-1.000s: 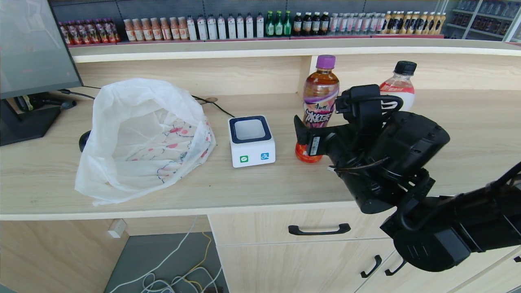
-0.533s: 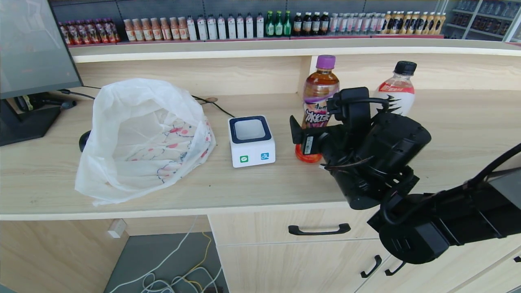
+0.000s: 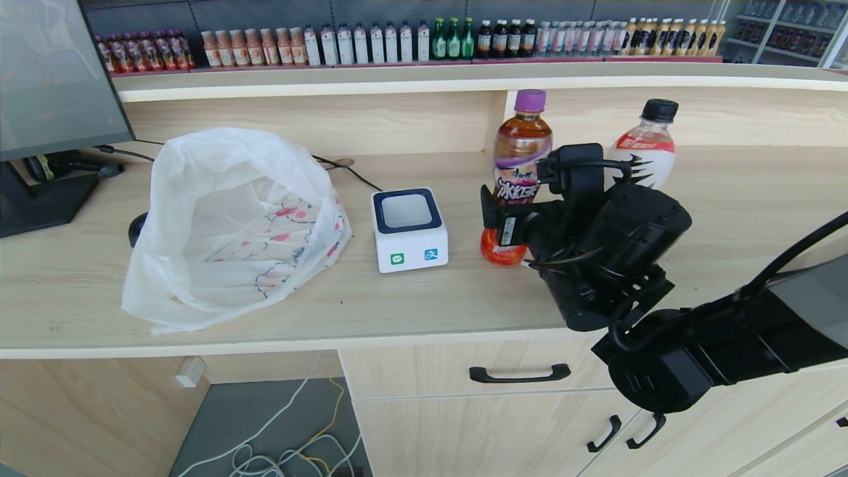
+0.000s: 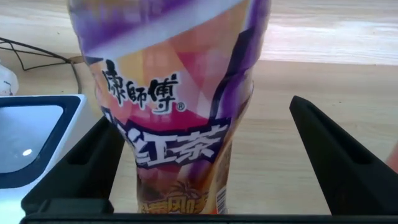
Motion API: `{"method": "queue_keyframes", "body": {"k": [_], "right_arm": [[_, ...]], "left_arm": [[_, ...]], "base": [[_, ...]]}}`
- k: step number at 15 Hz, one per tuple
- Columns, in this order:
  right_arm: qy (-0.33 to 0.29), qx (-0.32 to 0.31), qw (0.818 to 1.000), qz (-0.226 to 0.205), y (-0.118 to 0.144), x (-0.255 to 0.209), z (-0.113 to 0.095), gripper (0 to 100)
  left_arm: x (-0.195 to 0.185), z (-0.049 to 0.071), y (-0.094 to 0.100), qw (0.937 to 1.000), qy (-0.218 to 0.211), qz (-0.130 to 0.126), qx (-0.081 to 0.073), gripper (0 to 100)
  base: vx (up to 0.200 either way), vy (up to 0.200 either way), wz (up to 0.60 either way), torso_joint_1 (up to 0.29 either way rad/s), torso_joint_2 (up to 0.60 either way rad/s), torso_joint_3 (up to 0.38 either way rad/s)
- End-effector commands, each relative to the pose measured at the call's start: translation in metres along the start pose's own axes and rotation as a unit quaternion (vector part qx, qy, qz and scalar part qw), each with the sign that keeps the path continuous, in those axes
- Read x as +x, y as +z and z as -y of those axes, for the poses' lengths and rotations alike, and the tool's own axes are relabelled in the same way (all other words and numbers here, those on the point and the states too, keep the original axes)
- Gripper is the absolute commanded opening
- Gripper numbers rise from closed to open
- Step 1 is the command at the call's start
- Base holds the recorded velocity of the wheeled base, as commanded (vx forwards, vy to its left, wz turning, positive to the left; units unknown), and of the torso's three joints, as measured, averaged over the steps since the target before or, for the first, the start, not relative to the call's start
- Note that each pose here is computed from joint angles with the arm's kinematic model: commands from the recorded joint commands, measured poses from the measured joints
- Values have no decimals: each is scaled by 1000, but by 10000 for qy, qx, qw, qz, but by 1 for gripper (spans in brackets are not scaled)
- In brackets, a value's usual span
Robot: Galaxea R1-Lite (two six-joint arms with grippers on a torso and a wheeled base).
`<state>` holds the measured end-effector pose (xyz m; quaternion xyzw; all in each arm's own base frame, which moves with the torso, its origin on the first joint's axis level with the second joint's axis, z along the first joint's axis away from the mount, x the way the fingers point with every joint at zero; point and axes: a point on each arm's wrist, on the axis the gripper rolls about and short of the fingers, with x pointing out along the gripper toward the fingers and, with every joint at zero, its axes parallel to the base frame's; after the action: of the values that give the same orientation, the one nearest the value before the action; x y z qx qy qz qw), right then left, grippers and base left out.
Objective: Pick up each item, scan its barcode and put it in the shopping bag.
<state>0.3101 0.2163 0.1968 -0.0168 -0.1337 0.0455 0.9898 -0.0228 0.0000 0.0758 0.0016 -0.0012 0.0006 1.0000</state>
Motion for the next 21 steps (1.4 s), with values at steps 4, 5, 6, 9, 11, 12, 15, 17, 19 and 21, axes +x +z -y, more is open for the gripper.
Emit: {"method": "queue_keyframes", "body": {"k": [4, 5, 6, 9, 11, 12, 15, 17, 19, 21], "right_arm": [[-15, 18, 10000, 14, -6, 8, -4, 100], [-12, 10, 10000, 1, -7, 8, -5, 100], [-15, 18, 10000, 14, -7, 9, -5, 100], [-22, 25, 10000, 50, -8, 14, -7, 100], [15, 26, 10000, 65, -10, 16, -8, 100], [13, 30, 10000, 72, -10, 16, -8, 100], [-29, 35, 9999, 96, -9, 19, -6, 100], [-36, 40, 9999, 96, -9, 19, -5, 100], [-45, 90, 9999, 69, -12, 20, -5, 100], [-53, 120, 9999, 109, -10, 21, -5, 0]], "left_arm": [[0, 0, 0, 10000, 1, 4, -1, 100], [0, 0, 0, 10000, 1, 4, -1, 100], [0, 0, 0, 10000, 1, 4, -1, 100], [0, 0, 0, 10000, 1, 4, -1, 100], [0, 0, 0, 10000, 1, 4, -1, 100], [0, 0, 0, 10000, 1, 4, -1, 100], [0, 0, 0, 10000, 1, 4, -1, 100], [0, 0, 0, 10000, 1, 4, -1, 100], [0, 0, 0, 10000, 1, 4, -1, 100], [0, 0, 0, 10000, 1, 4, -1, 100]], "base": [[0, 0, 0, 0, 0, 0], [0, 0, 0, 0, 0, 0], [0, 0, 0, 0, 0, 0], [0, 0, 0, 0, 0, 0], [0, 0, 0, 0, 0, 0], [0, 0, 0, 0, 0, 0], [0, 0, 0, 0, 0, 0], [0, 0, 0, 0, 0, 0], [0, 0, 0, 0, 0, 0], [0, 0, 0, 0, 0, 0]]}}
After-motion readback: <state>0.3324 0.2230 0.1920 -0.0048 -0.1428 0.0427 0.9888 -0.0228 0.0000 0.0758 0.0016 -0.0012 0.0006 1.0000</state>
